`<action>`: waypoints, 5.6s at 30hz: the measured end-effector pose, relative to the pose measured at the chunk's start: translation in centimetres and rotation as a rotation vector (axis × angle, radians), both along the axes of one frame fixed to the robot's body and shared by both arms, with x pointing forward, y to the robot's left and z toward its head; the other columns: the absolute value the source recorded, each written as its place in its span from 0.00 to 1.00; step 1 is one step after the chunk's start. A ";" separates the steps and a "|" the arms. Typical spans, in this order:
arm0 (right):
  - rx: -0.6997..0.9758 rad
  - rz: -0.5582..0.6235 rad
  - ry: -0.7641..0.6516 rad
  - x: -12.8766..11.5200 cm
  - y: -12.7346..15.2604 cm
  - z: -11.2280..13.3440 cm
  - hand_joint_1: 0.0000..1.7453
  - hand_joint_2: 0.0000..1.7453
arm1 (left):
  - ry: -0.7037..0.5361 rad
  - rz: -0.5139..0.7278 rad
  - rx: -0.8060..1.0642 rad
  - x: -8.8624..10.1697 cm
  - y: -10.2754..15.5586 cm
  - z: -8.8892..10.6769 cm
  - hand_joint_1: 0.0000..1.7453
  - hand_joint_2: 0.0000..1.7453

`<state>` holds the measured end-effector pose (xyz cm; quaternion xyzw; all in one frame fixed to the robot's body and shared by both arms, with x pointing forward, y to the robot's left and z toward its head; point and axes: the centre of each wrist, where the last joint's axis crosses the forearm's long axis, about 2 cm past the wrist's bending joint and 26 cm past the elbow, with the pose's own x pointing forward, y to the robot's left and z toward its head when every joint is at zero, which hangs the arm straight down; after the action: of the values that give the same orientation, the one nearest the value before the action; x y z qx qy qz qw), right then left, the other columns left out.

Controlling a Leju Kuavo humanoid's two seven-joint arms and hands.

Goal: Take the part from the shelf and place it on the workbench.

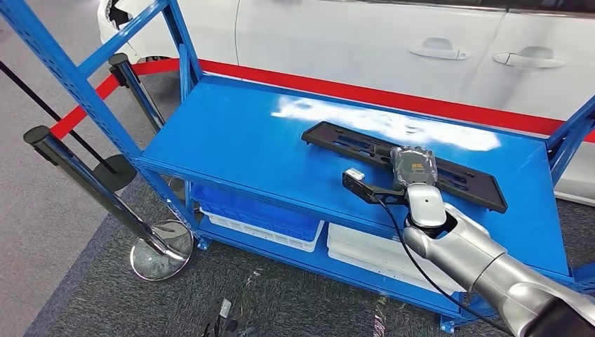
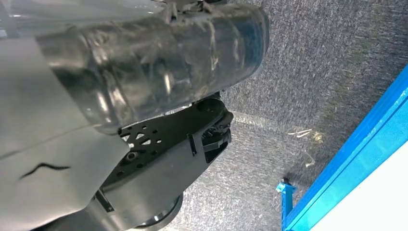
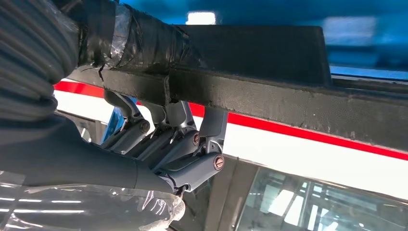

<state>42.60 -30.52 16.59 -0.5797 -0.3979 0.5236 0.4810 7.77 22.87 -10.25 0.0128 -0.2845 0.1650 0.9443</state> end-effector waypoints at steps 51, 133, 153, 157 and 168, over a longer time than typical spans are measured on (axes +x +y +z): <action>0.123 0.508 -1.271 -15.1 4.0 14.3 0.97 1.00 | -0.050 -0.097 0.330 -0.7 2.4 -0.2 0.00 0.00; 1.274 0.815 -0.860 -23.4 10.4 9.8 0.97 1.00 | -0.055 -0.008 0.288 -0.2 4.0 -0.3 0.00 0.00; 1.279 0.799 -0.845 -23.3 10.5 9.4 0.97 1.00 | -0.032 -0.010 0.303 -0.8 3.3 -0.3 0.00 0.00; 1.279 0.798 -0.845 -23.4 10.5 9.4 0.97 1.00 | -0.030 -0.010 0.302 -0.7 3.3 -0.3 0.00 0.00; 1.296 0.775 -0.816 -24.1 10.5 8.6 0.97 1.00 | -0.018 -0.024 0.289 -0.5 3.3 -0.3 0.00 0.00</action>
<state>18.52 -20.05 25.24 -0.1567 -0.9304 0.0707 0.3236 7.23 26.19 -10.57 0.1437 -0.3137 0.1113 0.9320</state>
